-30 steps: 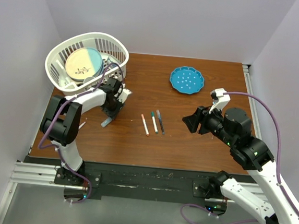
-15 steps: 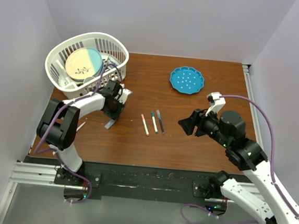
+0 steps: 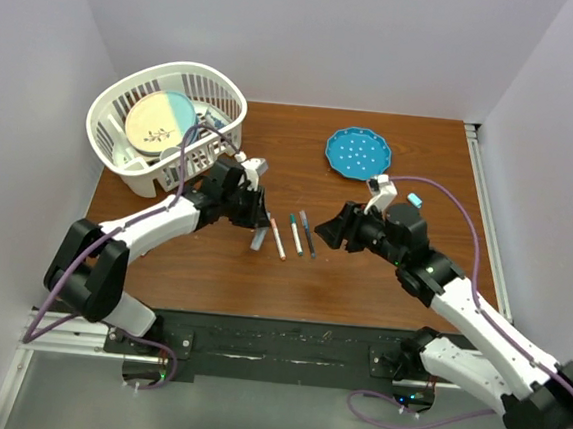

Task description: Insert the pens into the pen caps

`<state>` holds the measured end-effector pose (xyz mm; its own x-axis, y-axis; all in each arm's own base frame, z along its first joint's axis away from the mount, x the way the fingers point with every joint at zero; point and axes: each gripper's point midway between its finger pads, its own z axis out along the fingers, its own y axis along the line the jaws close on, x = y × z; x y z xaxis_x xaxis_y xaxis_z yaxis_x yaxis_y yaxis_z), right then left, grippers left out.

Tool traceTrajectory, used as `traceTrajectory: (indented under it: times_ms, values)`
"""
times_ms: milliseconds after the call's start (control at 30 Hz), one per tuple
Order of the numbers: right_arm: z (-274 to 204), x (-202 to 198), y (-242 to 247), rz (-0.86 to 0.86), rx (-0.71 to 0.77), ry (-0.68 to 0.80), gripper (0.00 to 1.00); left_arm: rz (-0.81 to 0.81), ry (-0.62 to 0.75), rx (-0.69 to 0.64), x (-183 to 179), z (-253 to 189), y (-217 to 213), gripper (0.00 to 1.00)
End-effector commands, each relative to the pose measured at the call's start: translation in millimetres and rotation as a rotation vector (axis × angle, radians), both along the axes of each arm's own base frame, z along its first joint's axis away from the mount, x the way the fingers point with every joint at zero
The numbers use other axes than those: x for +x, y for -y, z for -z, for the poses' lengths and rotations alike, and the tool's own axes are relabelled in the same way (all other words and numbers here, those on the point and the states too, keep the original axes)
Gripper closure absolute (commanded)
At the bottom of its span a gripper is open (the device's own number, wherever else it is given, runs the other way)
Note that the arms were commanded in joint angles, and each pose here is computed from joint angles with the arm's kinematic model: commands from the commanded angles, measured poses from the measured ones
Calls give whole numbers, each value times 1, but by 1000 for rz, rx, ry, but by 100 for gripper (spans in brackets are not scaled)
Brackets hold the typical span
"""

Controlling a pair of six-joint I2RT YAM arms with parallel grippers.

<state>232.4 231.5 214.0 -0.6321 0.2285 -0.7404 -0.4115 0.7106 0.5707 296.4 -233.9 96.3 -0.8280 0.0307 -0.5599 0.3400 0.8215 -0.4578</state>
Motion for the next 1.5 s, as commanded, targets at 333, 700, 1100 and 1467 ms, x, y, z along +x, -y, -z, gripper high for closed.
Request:
traceTrajectory:
  times_ms: [333,700,1100,1467]
  values:
    - [2,8,-73,-79,-67,121,47,-116,105,-436,-6,-114,70,100]
    - [8,17,-72,-11,-112,134,62,-128,121,-477,-13,-133,69,100]
    - [-14,14,-70,1,-23,176,100,-7,215,-669,-41,-171,81,85]
    - [-118,-33,-61,-119,363,334,100,295,510,-950,-100,-253,73,53]
